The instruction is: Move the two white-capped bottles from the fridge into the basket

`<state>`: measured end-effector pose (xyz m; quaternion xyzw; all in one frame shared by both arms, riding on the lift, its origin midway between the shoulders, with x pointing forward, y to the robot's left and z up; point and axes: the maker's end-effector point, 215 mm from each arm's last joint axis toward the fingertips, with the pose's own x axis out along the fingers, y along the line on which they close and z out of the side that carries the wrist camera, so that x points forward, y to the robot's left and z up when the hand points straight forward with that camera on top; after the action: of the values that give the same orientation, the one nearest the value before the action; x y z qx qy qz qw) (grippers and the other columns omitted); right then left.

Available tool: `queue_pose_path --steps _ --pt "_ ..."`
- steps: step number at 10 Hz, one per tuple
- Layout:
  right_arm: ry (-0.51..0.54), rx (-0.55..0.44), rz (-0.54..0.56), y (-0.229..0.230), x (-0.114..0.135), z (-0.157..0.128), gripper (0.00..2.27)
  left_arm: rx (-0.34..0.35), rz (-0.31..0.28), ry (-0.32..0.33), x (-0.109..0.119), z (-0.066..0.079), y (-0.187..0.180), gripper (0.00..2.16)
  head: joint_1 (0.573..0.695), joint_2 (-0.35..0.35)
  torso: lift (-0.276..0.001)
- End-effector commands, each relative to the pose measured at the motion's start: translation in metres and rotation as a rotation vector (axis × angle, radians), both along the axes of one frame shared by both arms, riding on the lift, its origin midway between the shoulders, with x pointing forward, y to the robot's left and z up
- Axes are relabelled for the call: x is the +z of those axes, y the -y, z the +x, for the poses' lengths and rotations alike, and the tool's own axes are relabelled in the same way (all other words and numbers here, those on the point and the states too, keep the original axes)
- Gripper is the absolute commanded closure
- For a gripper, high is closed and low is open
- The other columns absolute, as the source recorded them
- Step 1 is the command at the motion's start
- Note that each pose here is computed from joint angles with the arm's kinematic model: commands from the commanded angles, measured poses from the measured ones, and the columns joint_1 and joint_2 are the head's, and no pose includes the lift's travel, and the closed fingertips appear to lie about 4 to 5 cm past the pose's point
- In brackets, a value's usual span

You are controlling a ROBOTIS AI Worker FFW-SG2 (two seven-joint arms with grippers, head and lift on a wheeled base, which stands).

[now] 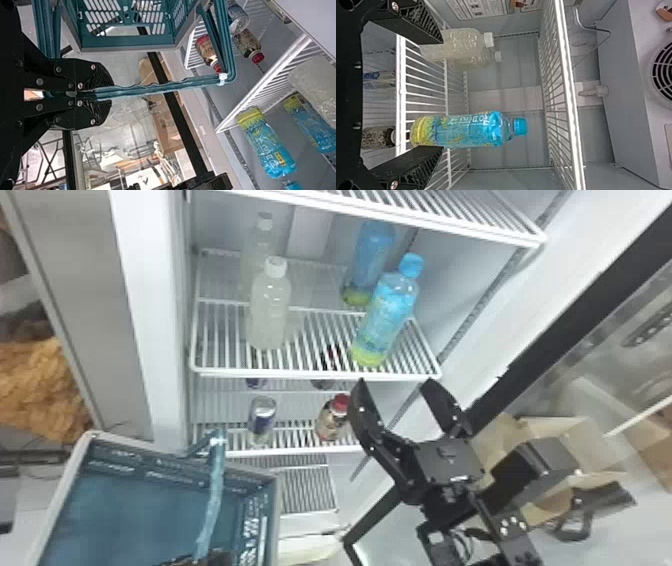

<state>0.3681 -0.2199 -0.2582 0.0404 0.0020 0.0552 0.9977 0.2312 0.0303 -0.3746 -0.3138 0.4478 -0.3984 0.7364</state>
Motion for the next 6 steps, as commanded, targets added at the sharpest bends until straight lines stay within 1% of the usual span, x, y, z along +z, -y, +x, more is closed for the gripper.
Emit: queue_pose_path --steps 1,6 --pt "-0.002 0.001 -0.001 0.0 -0.0011 0.0001 0.09 0.001 0.001 0.002 0.0005 0.0005 -0.0006 1.21 0.695 -0.35 0.0" --pt "0.003 0.004 0.0 -0.0017 0.0001 0.0018 0.09 0.006 0.0 -0.003 -0.001 -0.0003 -0.0012 1.21 0.695 -0.35 0.0"
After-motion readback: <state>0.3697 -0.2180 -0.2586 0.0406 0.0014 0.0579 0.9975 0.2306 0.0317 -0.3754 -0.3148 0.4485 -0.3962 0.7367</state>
